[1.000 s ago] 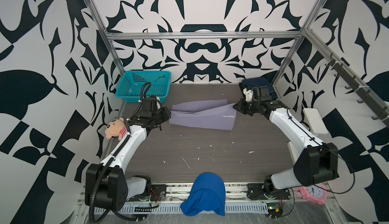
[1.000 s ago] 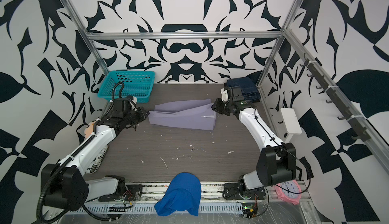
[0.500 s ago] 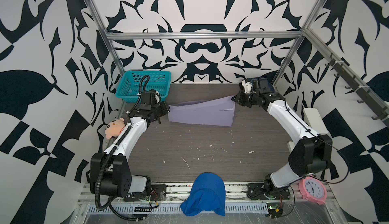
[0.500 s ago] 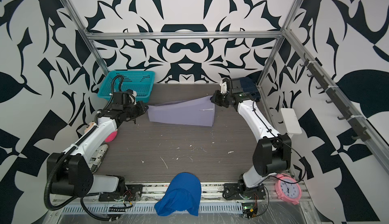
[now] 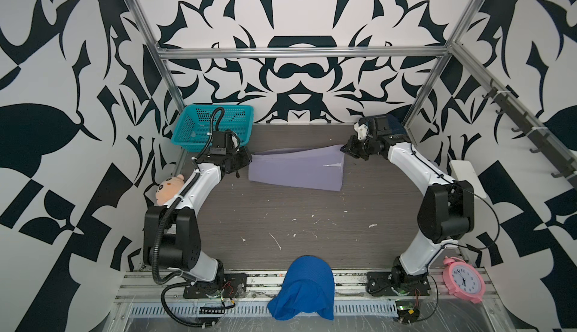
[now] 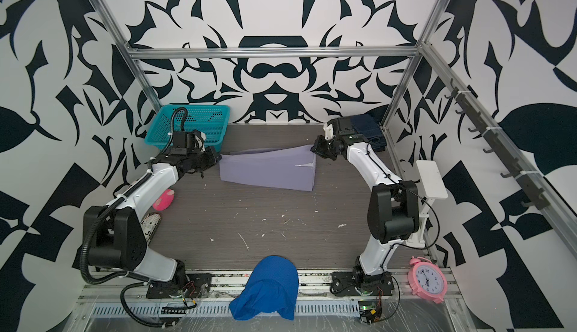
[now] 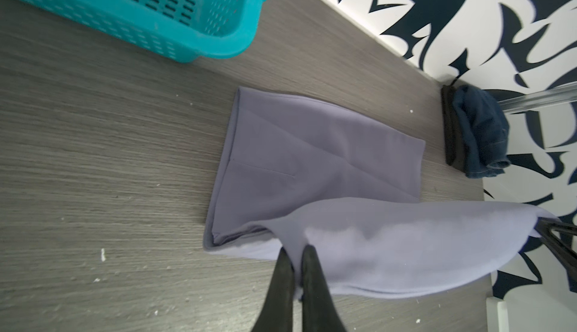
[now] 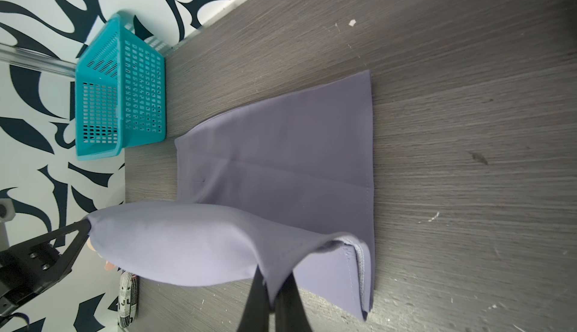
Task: Fold and stack the skirts
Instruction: 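Fold the held near edge over toward the far edge with both grippers, then lay the folded edge down and open both grippers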
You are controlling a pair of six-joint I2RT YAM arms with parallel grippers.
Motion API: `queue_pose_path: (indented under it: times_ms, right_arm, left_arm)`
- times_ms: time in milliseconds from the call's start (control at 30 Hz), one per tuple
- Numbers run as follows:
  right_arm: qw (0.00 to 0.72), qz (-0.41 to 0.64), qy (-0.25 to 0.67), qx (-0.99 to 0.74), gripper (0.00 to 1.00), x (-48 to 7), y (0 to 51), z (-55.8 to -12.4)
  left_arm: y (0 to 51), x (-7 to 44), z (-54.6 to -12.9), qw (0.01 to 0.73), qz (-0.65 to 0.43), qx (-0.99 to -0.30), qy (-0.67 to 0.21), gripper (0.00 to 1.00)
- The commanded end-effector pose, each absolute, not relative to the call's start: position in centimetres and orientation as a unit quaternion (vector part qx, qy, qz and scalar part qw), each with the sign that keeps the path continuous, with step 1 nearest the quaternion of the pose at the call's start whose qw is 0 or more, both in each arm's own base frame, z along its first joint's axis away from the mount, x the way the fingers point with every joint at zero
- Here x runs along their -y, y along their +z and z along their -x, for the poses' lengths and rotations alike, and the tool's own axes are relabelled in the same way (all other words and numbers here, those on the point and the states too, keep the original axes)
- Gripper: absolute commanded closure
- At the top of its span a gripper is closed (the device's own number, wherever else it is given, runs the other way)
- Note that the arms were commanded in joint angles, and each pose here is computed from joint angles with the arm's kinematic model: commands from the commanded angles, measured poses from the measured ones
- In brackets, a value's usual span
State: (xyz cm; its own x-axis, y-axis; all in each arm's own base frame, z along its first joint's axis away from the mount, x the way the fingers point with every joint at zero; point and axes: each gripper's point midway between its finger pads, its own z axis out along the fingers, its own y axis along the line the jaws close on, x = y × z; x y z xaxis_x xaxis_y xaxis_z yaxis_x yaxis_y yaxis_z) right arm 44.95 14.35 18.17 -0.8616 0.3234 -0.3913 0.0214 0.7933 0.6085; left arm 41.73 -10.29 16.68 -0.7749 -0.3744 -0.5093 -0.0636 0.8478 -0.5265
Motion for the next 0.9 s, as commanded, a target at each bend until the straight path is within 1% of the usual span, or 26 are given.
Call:
queue_pose_path:
  times_ms: [0,267,567,600,633,667,700,733,767,800,833,867]
  right_arm:
    - [0.299,-0.076,0.311,-0.899,1.00,-14.1,21.3,-47.1]
    - [0.286,-0.080,0.309,-0.904,1.00,-14.4,19.7,-49.0]
    - [0.259,-0.090,0.312,-0.910,1.00,-14.9,16.6,-50.9]
    - [0.256,-0.092,0.311,-0.910,1.00,-14.9,16.3,-51.1]
    - [0.255,-0.092,0.312,-0.911,1.00,-15.0,16.0,-51.3]
    - [0.254,-0.094,0.311,-0.911,0.93,-15.0,15.8,-51.7]
    - [0.254,-0.098,0.312,-0.910,0.83,-15.0,15.6,-52.2]
    - [0.254,-0.099,0.312,-0.910,0.74,-15.0,15.5,-52.7]
    - [0.253,-0.100,0.312,-0.910,0.60,-15.0,15.4,-53.5]
    - [0.253,-0.097,0.312,-0.911,0.56,-15.0,15.8,-54.3]
    - [0.252,-0.095,0.309,-0.912,0.50,-15.0,16.2,-55.1]
    - [0.254,-0.091,0.307,-0.913,0.48,-15.0,16.8,-55.7]
  left_arm:
    - [17.1,9.7,-43.0,0.326,0.117,-0.906,-0.243,1.00]
    - [16.1,10.0,-44.6,0.311,0.117,-0.910,-0.246,1.00]
    - [13.1,10.4,-45.4,0.272,0.125,-0.922,-0.247,1.00]
    - [12.8,10.3,-45.4,0.269,0.125,-0.923,-0.243,0.97]
    - [12.5,10.2,-45.5,0.266,0.127,-0.925,-0.239,0.88]
    - [12.3,9.9,-45.7,0.264,0.130,-0.928,-0.231,0.75]
    - [12.1,9.7,-45.9,0.262,0.132,-0.929,-0.224,0.66]
    - [12.1,9.6,-46.1,0.262,0.130,-0.930,-0.222,0.64]
    - [12.2,9.4,-46.4,0.264,0.131,-0.930,-0.218,0.62]
    - [12.5,9.1,-46.8,0.269,0.134,-0.930,-0.212,0.58]
    - [13.0,8.8,-47.2,0.275,0.135,-0.930,-0.205,0.52]
    - [13.4,8.6,-47.5,0.280,0.136,-0.929,-0.199,0.48]
